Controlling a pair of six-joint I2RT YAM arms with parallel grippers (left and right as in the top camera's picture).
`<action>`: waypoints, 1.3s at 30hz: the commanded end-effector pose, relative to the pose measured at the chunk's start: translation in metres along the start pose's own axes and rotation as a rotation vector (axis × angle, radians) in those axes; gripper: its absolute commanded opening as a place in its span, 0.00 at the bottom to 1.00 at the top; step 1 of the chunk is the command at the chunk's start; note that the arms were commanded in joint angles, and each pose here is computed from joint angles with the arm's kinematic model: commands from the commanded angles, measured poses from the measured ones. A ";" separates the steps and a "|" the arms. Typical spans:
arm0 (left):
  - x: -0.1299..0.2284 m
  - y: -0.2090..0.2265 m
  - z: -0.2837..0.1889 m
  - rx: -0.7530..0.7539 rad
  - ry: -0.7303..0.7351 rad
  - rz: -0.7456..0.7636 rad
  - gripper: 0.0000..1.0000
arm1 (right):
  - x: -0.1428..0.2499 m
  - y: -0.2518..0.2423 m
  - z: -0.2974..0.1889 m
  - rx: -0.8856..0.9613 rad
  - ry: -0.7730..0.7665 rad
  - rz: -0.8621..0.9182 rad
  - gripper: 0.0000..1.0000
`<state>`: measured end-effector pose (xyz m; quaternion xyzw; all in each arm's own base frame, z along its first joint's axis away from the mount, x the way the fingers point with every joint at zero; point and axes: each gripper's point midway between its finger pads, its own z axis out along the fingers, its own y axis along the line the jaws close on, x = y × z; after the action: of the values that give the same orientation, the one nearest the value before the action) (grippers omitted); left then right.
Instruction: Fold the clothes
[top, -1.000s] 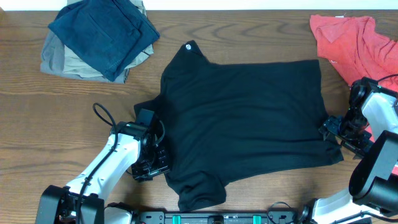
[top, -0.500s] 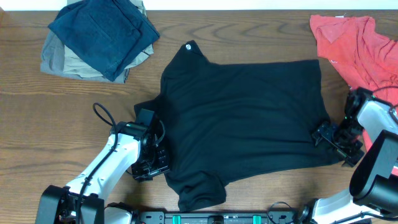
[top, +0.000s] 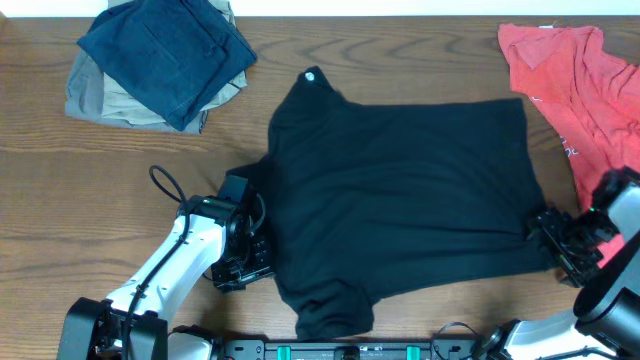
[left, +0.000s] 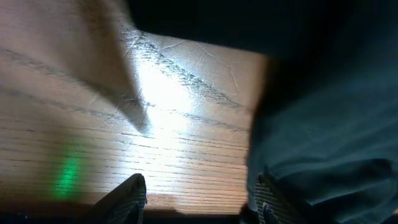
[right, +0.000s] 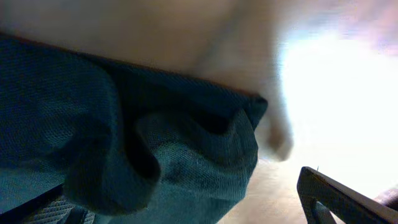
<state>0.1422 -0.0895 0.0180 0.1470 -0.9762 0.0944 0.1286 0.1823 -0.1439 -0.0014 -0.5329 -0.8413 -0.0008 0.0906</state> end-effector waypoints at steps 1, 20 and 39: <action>-0.001 0.001 0.000 -0.008 -0.010 0.007 0.58 | -0.011 -0.019 -0.003 0.055 -0.025 0.061 0.99; -0.024 -0.041 -0.040 0.137 -0.121 0.128 0.90 | 0.001 0.003 -0.075 -0.185 -0.186 -0.042 0.99; 0.044 -0.054 -0.009 0.094 0.079 0.185 0.98 | 0.035 0.026 -0.091 -0.244 -0.177 -0.182 0.99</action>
<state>0.1354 -0.1436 0.0511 0.0424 -0.9767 0.1645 0.1308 0.1981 -0.1133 0.0851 -0.4759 -0.8765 -0.0618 -0.0375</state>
